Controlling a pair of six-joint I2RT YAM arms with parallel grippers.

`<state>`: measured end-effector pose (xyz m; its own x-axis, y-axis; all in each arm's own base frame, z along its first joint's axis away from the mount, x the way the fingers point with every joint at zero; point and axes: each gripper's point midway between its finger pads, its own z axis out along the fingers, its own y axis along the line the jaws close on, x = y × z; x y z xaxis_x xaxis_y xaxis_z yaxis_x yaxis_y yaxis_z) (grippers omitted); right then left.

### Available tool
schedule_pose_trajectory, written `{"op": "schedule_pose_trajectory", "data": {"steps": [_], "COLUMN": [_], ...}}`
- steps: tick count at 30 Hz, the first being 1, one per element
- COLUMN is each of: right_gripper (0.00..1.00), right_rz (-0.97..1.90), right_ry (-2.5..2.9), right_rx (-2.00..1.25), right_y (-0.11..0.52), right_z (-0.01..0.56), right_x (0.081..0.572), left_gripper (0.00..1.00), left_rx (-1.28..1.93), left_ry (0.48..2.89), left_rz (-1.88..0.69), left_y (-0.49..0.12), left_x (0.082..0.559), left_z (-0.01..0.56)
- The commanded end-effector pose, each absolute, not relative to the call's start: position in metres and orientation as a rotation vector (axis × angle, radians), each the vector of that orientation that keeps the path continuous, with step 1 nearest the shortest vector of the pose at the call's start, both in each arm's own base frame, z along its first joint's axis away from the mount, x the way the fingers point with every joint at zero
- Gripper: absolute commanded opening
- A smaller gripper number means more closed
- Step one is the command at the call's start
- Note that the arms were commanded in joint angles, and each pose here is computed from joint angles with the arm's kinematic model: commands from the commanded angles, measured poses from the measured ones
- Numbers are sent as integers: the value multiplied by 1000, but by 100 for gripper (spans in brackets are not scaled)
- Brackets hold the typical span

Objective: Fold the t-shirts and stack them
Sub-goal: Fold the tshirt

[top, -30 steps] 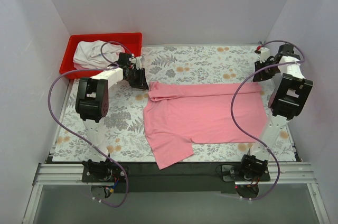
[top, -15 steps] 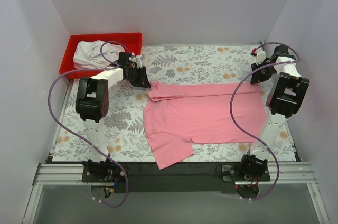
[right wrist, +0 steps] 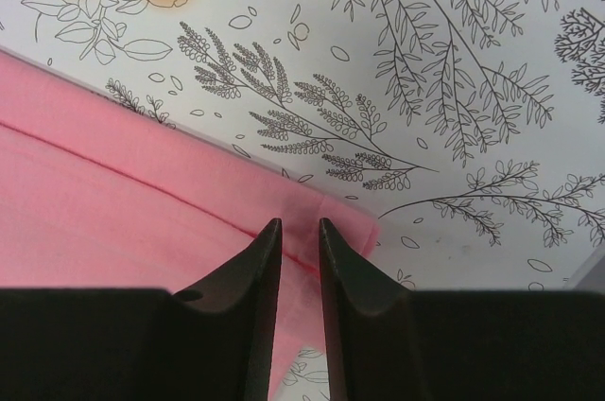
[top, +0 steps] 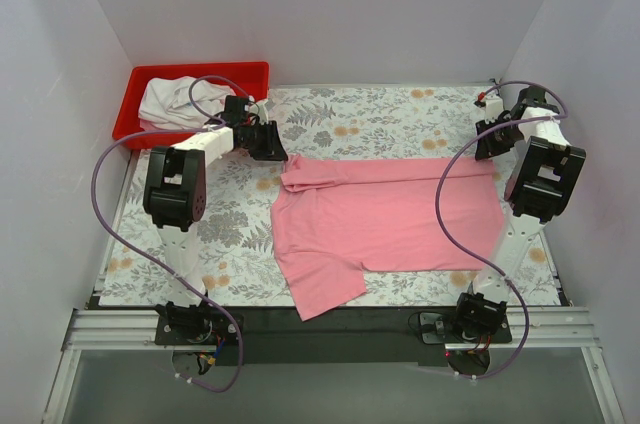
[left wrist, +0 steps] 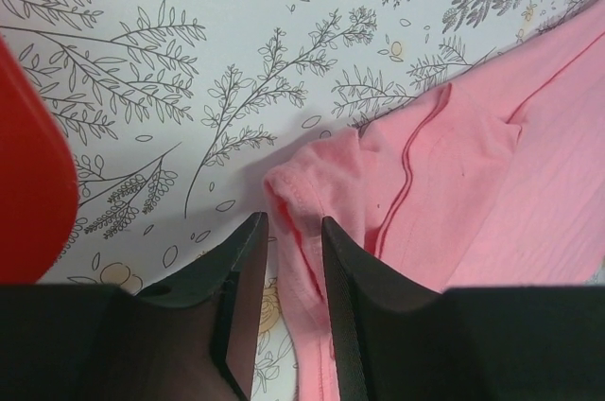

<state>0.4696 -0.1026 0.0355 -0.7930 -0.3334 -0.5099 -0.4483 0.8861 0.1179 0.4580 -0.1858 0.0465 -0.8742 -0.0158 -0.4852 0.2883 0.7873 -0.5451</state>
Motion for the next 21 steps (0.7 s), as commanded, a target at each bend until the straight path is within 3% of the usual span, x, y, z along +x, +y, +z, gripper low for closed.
{"op": "schedule_pose_trajectory", "data": {"steps": [1,14,21], "right_gripper": [28,26,25], "right_rz": [297,259,189], "right_ry": [2542,2586,2646], "right_rx": [-590,-612,-619], "right_y": [-104,-104,-110], "right_z": [42,28,15], "right_x": [478,477,474], "left_gripper": [28,21,7], "left_rx": [212,189,155], "left_ry": [2485,2465,2475], "left_rz": [-876,-896,-886], "left_y": [-189,-188,-179], "left_x": [466,460,459], "left_z": [49,53,51]}}
